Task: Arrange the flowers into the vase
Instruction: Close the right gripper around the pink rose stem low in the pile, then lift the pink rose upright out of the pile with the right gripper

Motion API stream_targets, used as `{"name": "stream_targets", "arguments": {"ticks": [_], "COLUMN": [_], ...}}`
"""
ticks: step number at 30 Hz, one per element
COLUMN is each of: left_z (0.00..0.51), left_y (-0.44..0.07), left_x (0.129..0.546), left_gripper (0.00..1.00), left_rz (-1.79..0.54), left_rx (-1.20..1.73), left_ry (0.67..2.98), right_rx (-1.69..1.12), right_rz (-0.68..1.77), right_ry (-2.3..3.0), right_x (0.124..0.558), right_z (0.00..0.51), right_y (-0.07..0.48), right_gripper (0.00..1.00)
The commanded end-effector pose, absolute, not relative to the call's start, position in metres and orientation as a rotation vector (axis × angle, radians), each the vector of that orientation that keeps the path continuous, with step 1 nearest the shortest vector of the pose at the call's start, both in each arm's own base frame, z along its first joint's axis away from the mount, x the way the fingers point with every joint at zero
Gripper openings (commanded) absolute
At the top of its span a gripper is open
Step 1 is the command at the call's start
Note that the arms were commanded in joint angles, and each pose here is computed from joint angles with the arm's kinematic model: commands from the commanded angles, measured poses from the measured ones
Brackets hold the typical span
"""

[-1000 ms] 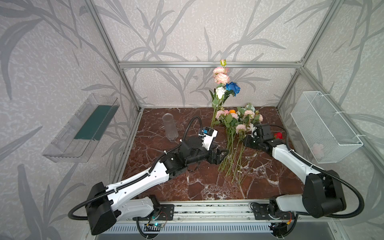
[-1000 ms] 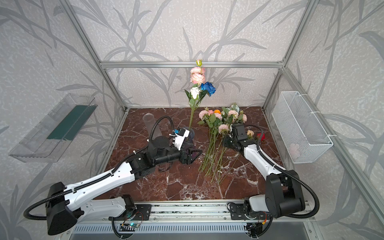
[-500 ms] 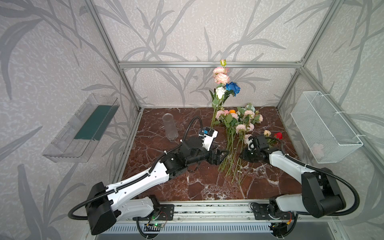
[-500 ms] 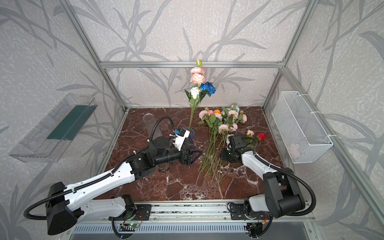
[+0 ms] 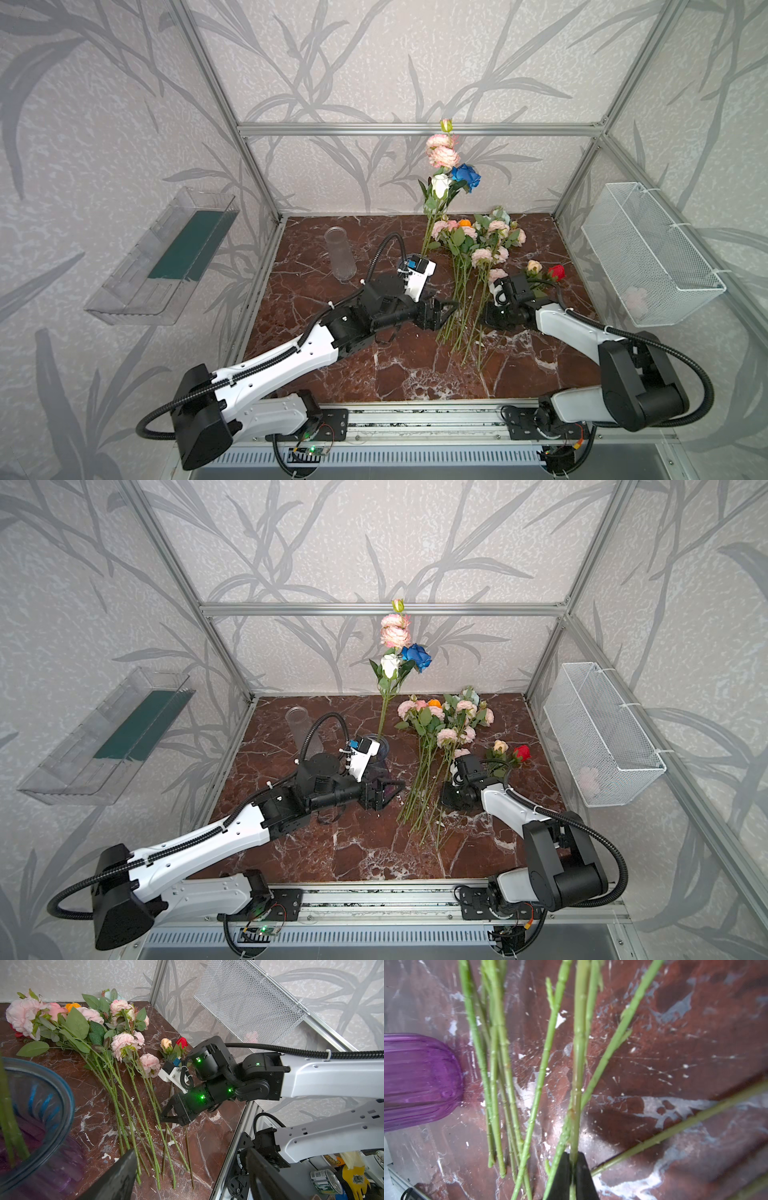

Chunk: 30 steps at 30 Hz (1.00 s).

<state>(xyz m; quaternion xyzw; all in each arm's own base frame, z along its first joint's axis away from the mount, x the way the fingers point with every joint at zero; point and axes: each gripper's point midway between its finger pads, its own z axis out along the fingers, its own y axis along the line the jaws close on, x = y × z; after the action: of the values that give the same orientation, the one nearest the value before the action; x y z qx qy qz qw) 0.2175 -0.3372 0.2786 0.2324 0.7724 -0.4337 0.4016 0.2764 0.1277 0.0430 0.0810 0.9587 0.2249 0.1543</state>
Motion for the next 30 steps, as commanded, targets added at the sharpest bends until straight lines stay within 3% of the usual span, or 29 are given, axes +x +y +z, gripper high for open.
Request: {"name": "stream_targets", "arguments": {"ticks": [1,19,30], "left_z": [0.293,0.306,0.365], "left_y": [-0.340,-0.321,-0.279], "left_x": [0.217,0.225,0.223], "left_gripper": [0.83,0.84,0.86], "left_rz": [-1.107,-0.989,-1.010], "left_rx": [0.595,0.568,0.512], "left_ry": [1.915,1.857,1.656], "right_rx": [0.196,0.058,-0.156], "right_rz": [0.613,0.461,0.367], "right_ry": [2.705,2.245,1.825], "right_x": [0.277,0.291,0.256], "right_z": [0.063,0.208,0.331], "right_y": [0.124,0.105,0.134], "right_gripper": [0.01,0.00,0.00]}}
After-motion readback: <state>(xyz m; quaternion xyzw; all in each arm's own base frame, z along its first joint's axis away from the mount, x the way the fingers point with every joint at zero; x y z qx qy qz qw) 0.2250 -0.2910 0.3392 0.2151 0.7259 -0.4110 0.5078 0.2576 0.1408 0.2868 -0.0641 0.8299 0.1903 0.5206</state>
